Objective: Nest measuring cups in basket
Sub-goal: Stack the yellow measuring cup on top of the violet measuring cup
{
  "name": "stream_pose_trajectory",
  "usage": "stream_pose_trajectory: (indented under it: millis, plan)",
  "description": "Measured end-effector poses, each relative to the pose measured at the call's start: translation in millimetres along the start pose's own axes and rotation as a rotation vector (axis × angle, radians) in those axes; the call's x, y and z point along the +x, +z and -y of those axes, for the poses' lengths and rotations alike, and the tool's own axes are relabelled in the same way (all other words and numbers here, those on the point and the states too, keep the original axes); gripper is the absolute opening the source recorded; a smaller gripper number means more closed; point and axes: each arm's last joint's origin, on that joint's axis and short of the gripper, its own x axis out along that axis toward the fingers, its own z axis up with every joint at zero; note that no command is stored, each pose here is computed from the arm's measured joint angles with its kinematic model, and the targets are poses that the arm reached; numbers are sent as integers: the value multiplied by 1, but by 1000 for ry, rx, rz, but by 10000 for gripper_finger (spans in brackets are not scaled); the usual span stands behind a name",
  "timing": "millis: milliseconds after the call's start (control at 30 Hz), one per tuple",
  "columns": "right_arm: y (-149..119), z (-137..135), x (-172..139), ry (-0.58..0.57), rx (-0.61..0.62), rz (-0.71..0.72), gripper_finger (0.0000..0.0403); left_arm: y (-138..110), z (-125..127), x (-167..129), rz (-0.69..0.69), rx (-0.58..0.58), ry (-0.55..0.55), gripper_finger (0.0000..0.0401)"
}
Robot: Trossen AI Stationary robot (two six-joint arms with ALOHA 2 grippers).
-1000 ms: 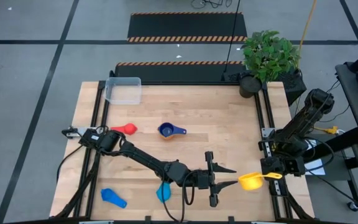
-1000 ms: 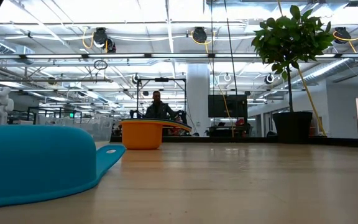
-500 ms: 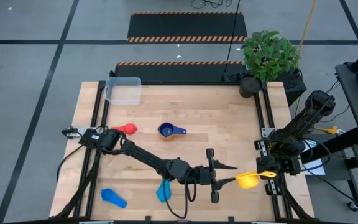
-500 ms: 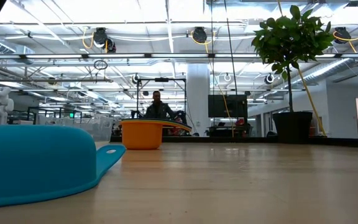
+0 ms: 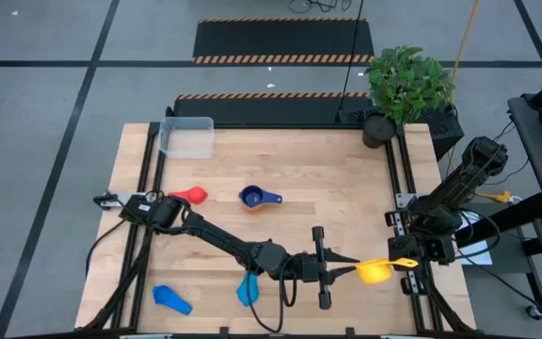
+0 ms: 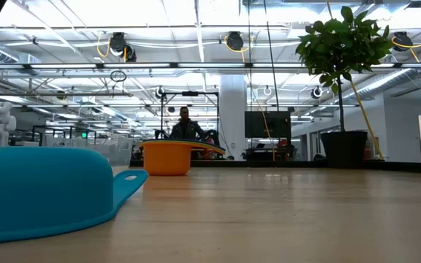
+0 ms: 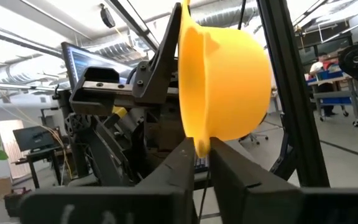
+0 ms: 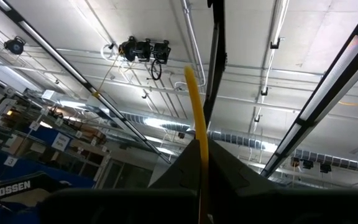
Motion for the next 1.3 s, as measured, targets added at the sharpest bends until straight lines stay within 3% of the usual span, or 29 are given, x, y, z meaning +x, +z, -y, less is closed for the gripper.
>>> stream_pose_trajectory:
  millis: [100,433,800,1033,1200,1300]
  plan:
    - [0,0,0,-1,0,0,2,0,0,0,-1,1,1,11]
    - [0,2,0,-48,38,-25,13,23,6,-5,-44,54,63,6]
    - [3,9,-2,-192,59,-140,136,77,18,-23,-230,266,234,3]
    - [7,15,-6,-329,-37,-318,208,118,23,-47,-453,418,362,3]
    - [13,14,6,-434,-215,-588,235,136,31,-65,-592,532,433,4]
    - [15,7,18,-434,-354,-775,244,150,36,-80,-671,578,502,3]
